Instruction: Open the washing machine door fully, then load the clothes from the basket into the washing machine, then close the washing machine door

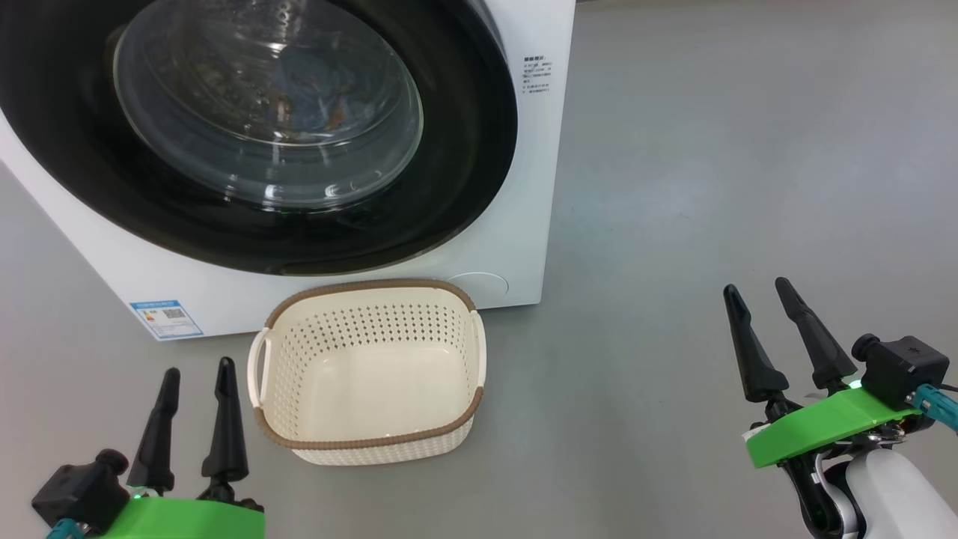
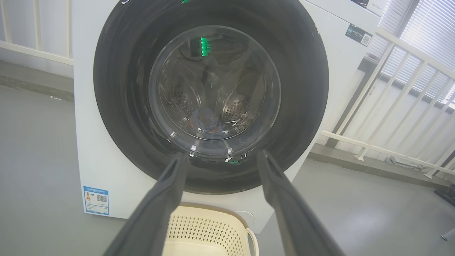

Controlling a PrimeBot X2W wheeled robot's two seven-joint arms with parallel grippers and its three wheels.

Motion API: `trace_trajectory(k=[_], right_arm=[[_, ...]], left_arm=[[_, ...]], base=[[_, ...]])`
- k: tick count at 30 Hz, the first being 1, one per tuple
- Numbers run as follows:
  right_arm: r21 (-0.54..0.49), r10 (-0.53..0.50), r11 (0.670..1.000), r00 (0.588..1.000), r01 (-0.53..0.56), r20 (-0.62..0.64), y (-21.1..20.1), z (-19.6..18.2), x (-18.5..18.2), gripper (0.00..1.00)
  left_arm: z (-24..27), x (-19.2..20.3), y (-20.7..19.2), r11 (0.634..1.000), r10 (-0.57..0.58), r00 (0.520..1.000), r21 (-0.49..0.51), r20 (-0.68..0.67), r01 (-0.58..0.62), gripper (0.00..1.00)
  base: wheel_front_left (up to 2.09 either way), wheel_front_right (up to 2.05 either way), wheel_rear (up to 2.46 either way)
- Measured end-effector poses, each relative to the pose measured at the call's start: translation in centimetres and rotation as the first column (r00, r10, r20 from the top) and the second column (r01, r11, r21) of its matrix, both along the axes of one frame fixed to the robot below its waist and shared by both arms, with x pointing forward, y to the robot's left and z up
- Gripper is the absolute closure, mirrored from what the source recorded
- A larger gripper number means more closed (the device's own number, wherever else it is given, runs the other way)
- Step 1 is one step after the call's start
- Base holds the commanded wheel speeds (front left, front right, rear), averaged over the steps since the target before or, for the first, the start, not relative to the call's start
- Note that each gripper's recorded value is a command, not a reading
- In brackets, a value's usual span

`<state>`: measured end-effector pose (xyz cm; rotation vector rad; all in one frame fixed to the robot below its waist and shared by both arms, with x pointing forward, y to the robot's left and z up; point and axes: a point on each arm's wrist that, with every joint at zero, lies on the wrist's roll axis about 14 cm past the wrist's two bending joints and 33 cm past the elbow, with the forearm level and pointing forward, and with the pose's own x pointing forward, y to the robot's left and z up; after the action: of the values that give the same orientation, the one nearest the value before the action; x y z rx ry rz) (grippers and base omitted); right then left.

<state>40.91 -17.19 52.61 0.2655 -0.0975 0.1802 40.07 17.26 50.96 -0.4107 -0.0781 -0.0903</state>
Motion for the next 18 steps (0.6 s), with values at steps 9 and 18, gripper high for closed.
trace_trajectory(k=[9,18], right_arm=[[0.007,-0.002,1.0,1.0,0.002,-0.029,0.1,-0.9,-0.1,1.0],[0.06,-0.007,0.998,0.99,0.016,-0.144,0.6,-4.4,-1.7,1.0]], left_arm=[[-0.7,0.1,0.0,1.0,0.005,1.0,-0.003,-0.024,-0.005,1.0],[-3.5,-1.2,-0.4,0.998,0.009,0.993,-0.06,-0.119,-0.016,1.0]], base=[[0.0,0.0,0.0],[0.0,0.0,0.0]])
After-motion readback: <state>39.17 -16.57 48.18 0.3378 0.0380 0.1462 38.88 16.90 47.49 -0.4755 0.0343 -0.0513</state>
